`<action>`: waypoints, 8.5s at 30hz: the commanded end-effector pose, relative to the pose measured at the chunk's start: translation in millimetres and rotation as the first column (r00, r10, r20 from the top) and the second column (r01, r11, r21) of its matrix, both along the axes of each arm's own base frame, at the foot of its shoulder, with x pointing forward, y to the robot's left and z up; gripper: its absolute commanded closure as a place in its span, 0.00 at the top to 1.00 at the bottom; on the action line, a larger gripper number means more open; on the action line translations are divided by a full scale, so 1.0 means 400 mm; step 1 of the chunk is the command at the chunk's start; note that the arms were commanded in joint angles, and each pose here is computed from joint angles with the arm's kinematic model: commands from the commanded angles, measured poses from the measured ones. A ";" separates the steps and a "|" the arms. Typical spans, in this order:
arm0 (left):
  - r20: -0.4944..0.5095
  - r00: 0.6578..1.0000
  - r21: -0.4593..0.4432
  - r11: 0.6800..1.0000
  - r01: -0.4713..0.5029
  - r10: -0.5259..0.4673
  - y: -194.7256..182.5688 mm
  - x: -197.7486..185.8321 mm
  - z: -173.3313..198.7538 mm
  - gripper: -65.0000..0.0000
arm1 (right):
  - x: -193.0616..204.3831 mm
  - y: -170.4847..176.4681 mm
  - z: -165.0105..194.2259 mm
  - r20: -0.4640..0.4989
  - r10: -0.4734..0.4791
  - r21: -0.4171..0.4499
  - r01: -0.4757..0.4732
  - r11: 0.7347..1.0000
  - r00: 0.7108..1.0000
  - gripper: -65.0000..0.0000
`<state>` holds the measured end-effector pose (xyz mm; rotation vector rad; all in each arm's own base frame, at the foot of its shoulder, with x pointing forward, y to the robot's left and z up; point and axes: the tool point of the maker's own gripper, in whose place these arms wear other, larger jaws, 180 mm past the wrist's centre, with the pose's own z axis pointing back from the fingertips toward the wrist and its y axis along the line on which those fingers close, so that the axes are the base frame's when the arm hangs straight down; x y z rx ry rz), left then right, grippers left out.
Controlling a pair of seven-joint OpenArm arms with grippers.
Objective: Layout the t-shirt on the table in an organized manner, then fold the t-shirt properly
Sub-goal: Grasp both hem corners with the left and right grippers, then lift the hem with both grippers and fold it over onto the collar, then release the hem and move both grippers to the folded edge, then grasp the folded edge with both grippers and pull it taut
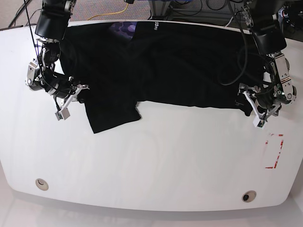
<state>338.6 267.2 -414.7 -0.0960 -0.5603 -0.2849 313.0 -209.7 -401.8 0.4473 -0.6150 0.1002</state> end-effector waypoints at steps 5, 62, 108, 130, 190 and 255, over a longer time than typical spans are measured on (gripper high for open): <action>0.016 1.000 0.020 1.000 0.010 -0.011 0.011 0.022 0.024 0.71 | 0.033 -0.013 0.042 0.061 -0.008 0.001 0.008 1.000 0.998 0.00; 0.229 0.972 0.171 0.985 0.016 -0.056 0.014 -0.045 0.196 0.00 | -0.009 -0.097 0.199 0.103 0.017 -0.123 -0.004 0.992 0.995 0.00; -0.116 0.992 0.354 0.932 0.082 -0.043 0.093 -0.261 0.122 0.38 | -0.282 -0.025 0.120 -0.045 0.114 -0.118 -0.118 0.986 0.992 0.11; -0.196 0.973 0.394 0.898 0.194 -0.124 0.091 -0.282 0.103 0.92 | -0.287 -0.047 0.124 -0.055 0.032 -0.107 -0.038 0.994 0.998 0.90; -0.095 0.994 0.313 0.946 0.081 -0.054 0.058 -0.342 0.141 0.00 | -0.286 0.185 0.152 0.106 0.176 0.105 -0.187 0.977 0.979 0.03; -0.026 0.985 0.261 0.950 0.171 -0.170 -0.061 -0.039 0.182 0.11 | -0.137 -0.074 -0.079 -0.054 0.016 -0.166 -0.025 0.986 0.998 0.03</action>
